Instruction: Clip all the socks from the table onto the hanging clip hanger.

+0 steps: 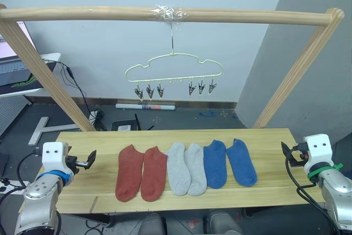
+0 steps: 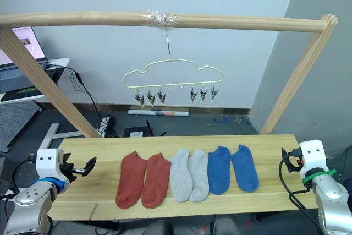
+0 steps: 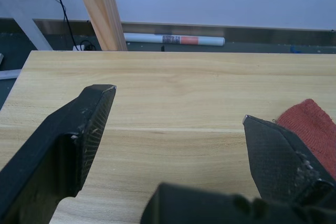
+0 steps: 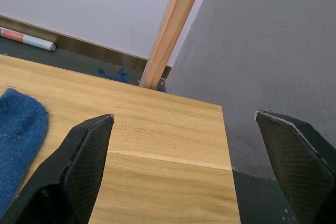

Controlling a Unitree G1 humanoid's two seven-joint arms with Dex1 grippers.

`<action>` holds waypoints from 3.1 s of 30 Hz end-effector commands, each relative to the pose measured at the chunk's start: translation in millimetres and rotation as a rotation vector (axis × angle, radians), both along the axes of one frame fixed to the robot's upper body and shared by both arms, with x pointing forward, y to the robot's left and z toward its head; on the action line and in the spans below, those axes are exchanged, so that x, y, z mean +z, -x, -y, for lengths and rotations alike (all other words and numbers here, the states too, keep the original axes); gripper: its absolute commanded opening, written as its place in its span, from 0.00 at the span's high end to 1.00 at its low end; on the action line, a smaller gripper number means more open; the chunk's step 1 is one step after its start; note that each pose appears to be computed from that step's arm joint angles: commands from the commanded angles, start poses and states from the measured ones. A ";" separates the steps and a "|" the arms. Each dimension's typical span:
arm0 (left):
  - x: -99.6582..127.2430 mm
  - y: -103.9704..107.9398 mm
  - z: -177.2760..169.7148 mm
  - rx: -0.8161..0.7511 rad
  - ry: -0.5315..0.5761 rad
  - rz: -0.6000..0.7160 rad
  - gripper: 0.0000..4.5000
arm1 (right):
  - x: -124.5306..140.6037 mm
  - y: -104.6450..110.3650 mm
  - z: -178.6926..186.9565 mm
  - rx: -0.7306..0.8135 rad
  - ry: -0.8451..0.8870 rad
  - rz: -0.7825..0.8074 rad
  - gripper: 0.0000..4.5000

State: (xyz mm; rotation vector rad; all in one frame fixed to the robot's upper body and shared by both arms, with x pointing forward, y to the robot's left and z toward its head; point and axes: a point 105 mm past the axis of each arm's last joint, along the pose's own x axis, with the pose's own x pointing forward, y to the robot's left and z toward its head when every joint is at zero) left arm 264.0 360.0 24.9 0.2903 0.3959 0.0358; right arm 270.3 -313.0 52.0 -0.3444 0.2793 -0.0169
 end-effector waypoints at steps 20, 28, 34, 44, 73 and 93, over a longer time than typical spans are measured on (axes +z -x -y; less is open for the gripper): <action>71.9 -3.9 33.0 -0.172 0.156 0.207 0.01 | 24.5 0.1 -3.3 0.107 0.048 0.070 0.00; 99.4 -9.3 65.5 -0.305 0.144 0.286 0.33 | 39.8 -9.9 -23.1 0.237 0.059 0.092 0.00; 118.2 -27.4 96.4 -0.369 0.169 0.333 0.46 | 65.7 -25.8 -75.6 0.483 0.007 0.136 0.00; 141.5 -58.9 121.5 -0.341 0.267 0.444 0.46 | 122.5 -32.2 -169.2 0.903 -0.068 0.239 0.00; 144.6 -105.5 145.1 -0.288 0.351 0.541 0.46 | 174.8 -7.4 -244.1 1.168 -0.251 0.282 0.00; 154.4 -110.2 143.3 -0.296 0.341 0.578 0.46 | 175.2 -6.5 -245.2 1.174 -0.272 0.272 0.00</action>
